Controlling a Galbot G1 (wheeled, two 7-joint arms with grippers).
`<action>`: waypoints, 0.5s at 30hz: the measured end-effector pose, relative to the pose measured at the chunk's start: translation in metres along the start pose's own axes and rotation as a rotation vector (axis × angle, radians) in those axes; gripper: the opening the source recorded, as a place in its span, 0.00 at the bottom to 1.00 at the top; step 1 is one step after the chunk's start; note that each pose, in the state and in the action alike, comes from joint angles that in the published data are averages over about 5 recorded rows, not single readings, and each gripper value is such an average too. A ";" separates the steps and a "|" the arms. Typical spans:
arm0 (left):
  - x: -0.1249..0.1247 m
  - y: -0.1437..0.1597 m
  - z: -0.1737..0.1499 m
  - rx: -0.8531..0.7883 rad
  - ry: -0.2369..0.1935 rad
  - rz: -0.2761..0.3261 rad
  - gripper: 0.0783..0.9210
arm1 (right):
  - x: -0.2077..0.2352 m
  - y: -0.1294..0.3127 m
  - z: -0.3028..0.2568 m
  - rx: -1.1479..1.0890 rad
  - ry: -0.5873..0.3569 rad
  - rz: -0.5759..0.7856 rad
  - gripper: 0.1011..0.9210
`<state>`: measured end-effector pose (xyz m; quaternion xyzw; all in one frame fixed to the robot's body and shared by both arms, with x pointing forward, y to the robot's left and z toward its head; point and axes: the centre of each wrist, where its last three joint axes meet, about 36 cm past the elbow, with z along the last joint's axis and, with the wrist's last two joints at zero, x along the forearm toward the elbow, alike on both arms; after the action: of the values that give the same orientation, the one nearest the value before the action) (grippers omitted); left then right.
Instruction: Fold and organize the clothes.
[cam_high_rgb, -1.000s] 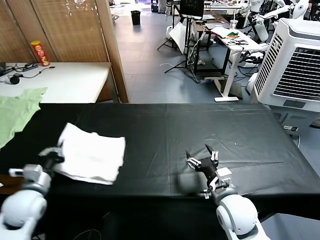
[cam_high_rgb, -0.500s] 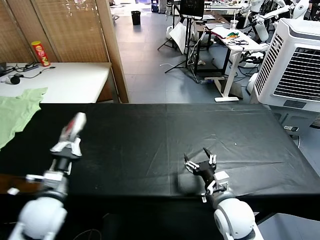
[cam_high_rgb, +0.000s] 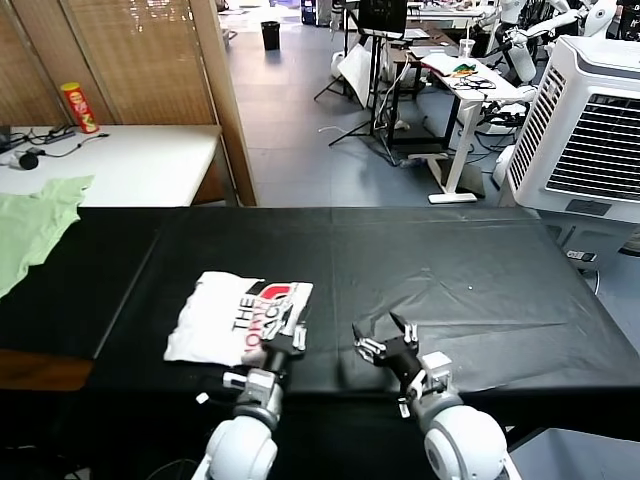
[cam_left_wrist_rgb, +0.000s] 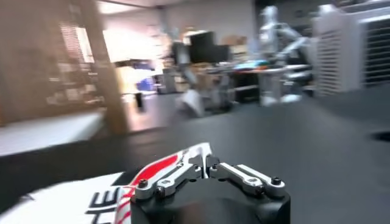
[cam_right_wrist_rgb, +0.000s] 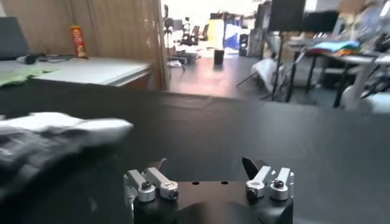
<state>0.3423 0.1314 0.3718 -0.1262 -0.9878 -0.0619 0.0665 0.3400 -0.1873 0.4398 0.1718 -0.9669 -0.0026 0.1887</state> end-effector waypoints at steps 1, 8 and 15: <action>0.000 -0.001 -0.001 0.006 -0.010 0.018 0.41 | -0.001 0.000 0.000 -0.012 0.009 -0.013 0.85; 0.002 0.012 -0.013 0.071 -0.103 0.104 0.80 | -0.021 0.008 -0.001 -0.104 0.054 -0.076 0.85; 0.012 0.042 -0.026 0.067 -0.149 0.078 0.85 | -0.060 0.026 0.002 -0.192 0.094 -0.148 0.85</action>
<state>0.3445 0.1713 0.4038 -0.1666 -0.9859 -0.0166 -0.0009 0.3830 -0.1432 0.4174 0.2239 -0.9369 -0.1011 0.2487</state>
